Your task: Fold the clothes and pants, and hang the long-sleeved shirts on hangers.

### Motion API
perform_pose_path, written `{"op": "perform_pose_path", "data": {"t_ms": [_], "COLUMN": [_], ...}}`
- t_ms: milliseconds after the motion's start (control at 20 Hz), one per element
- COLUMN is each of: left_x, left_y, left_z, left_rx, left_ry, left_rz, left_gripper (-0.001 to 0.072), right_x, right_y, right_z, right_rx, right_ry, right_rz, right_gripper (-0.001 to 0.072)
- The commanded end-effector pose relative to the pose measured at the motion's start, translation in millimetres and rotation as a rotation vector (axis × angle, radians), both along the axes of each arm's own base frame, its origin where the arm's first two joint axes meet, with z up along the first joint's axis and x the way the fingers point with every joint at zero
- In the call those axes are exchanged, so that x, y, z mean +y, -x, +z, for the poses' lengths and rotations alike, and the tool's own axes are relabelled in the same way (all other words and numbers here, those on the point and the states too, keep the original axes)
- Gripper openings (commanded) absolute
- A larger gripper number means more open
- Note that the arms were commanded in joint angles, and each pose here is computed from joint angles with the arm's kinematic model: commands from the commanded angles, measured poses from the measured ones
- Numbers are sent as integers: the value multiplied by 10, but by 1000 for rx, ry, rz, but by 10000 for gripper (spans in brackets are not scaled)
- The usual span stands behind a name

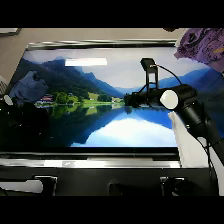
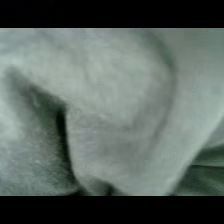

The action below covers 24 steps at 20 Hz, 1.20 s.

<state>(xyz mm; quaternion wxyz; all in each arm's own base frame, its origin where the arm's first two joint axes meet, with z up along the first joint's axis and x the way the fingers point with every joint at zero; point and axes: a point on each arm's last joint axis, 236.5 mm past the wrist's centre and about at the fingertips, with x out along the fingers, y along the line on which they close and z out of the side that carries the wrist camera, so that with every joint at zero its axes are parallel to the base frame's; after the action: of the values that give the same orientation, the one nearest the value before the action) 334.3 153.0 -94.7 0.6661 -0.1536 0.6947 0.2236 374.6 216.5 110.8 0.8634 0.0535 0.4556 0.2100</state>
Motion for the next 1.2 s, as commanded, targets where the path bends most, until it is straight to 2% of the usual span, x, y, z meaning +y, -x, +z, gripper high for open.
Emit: {"op": "perform_pose_path", "data": {"t_ms": [0, 150, 250, 350, 500, 600, 850, 1000, 1050, 1100, 1150], "left_x": [-4, -256, -662, -1201, -2317, -2934, -4196, -4526, -4533, -4506, -4442], "left_y": [-155, -359, -558, -651, -760, -792, -681, -576, -574, -590, -641], "left_z": [194, 603, 1014, 1367, 1849, 1986, 1663, 1120, 962, 879, 874], "left_rx": [-88, -238, -379, -482, -653, -719, -700, -581, -543, -521, -519], "left_ry": [-13, 29, 73, 135, 311, 408, 555, 572, 569, 569, 573], "left_rz": [-7, -19, -103, -188, -311, -345, -467, -458, -425, -391, -358], "left_gripper": [13, 12, 11, 10, 11, 10, 12, 20, 103, 255, 444], "right_x": [3, -14, -31, -43, -86, -166, -310, -423, -463, -497, -521], "right_y": [5, 28, 47, 74, 150, 234, 449, 480, 481, 465, 439], "right_z": [4, 60, 142, 215, 241, 170, 66, 51, 38, 35, 41], "right_rx": [1, -9, -29, -42, -33, 2, 83, 98, 104, 102, 94], "right_ry": [0, -1, -6, -12, 2, 46, 116, 150, 163, 172, 175], "right_rz": [1, 1, 1, 1, 8, 14, 29, 0, -13, -29, -45], "right_gripper": [27, 27, 27, 28, 30, 29, 29, 30, 31, 62, 79]}}
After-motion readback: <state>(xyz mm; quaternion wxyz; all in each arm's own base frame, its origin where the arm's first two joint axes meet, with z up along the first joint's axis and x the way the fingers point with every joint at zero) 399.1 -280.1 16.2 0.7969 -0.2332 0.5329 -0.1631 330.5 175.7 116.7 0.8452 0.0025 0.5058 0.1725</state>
